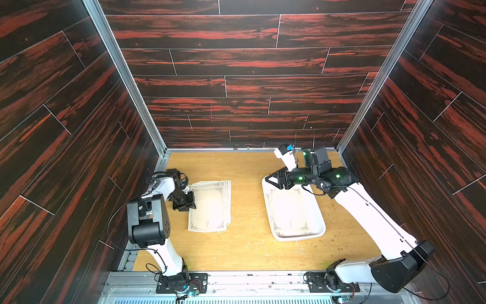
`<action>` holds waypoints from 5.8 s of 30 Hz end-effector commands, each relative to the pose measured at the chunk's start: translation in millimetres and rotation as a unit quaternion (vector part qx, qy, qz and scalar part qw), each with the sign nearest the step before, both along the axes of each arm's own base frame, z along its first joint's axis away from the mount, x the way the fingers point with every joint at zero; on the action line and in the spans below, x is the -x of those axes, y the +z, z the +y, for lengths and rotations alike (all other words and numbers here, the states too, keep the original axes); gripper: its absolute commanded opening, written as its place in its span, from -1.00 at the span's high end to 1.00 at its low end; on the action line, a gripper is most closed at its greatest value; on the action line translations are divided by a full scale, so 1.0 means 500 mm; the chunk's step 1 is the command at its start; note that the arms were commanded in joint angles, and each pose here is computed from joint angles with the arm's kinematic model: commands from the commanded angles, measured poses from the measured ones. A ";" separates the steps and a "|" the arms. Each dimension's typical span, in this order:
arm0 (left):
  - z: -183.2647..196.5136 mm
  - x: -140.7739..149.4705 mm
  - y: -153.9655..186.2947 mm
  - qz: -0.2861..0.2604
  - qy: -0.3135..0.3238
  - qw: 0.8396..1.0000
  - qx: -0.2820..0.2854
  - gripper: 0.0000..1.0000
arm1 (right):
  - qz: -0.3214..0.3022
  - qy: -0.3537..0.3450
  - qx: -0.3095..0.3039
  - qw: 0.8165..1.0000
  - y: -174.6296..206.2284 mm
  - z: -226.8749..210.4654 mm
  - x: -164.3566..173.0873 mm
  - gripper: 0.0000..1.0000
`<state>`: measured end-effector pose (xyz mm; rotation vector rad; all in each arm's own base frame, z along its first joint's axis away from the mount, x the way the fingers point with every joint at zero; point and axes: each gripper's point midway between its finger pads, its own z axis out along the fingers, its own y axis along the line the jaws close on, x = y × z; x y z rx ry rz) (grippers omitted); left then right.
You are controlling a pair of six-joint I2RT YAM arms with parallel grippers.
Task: Take out the stationery paper from the storage box
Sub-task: Place the stationery paper at the center of the board, then pick up the stationery paper from the storage box.
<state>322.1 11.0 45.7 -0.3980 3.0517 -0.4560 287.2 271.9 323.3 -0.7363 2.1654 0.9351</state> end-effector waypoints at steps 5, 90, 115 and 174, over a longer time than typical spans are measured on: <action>0.042 0.002 0.022 -0.003 0.018 0.998 -0.052 0.26 | -0.004 -0.005 0.006 1.000 0.013 -0.003 0.006 -0.12; -0.636 -0.113 0.266 -0.344 -0.168 0.920 0.084 -0.92 | 0.092 -0.367 0.130 0.916 -0.264 -0.383 -0.067 -0.10; -0.700 -0.065 0.107 -0.178 -0.139 0.966 0.128 -0.47 | 0.201 -0.374 0.180 0.887 -0.495 -0.384 -0.082 -0.30; -0.708 -0.072 0.074 -0.150 -0.139 0.973 0.110 -0.11 | 0.195 -0.414 0.306 0.835 -0.576 -0.422 -0.121 -0.57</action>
